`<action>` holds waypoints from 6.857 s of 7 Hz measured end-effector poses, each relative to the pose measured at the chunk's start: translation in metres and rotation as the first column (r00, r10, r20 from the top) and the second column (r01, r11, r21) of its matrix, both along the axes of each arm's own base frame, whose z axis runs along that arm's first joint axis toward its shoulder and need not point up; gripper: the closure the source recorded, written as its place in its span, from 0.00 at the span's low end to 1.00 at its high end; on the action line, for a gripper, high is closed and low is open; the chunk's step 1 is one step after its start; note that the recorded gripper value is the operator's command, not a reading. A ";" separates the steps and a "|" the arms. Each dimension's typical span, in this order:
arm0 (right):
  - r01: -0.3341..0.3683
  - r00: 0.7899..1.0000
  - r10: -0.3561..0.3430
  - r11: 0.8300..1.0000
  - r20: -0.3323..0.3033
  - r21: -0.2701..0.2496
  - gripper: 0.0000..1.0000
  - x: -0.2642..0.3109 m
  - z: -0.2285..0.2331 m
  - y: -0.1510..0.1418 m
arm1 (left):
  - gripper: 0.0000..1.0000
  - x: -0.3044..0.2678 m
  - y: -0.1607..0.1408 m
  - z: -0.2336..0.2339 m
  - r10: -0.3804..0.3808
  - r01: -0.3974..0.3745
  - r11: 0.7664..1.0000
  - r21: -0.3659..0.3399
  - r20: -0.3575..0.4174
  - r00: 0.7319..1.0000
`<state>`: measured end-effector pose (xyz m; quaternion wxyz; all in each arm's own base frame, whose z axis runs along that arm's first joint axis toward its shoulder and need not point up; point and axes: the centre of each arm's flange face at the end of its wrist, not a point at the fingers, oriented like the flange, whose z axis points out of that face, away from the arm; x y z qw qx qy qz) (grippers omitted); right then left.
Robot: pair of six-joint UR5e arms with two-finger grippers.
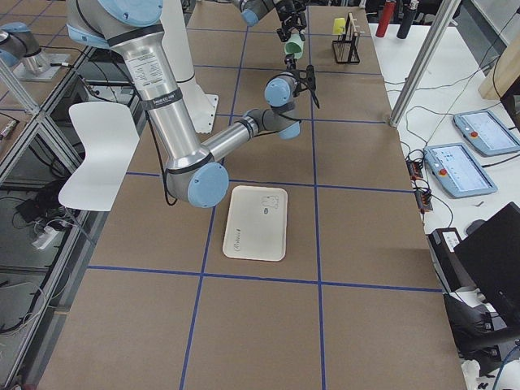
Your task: Left arm grabs green cup and hands to right arm on tray
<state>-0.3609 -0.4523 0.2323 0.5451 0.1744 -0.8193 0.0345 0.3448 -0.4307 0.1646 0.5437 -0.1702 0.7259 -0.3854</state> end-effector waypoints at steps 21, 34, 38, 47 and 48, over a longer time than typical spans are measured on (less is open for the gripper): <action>0.006 0.996 -0.009 0.999 0.088 0.033 0.17 -0.028 -0.003 0.028 | 0.87 0.042 0.012 -0.046 0.085 -0.131 0.956 -0.263 -0.181 0.980; -0.003 0.996 0.001 1.000 0.087 0.014 0.58 -0.030 0.001 0.025 | 0.87 0.055 0.018 -0.047 0.106 -0.152 0.951 -0.267 -0.182 0.978; -0.003 0.996 0.001 1.000 0.087 0.013 0.63 -0.030 0.001 0.025 | 0.87 0.057 0.017 -0.046 0.105 -0.151 0.951 -0.269 -0.179 0.978; -0.003 0.997 0.002 1.000 0.079 0.007 1.00 -0.033 0.005 0.022 | 0.86 0.057 0.016 -0.047 0.105 -0.152 0.952 -0.267 -0.181 0.978; -0.003 0.997 0.002 1.000 0.079 0.007 1.00 -0.033 0.005 0.022 | 0.67 0.057 0.016 -0.047 0.106 -0.152 0.952 -0.266 -0.181 0.978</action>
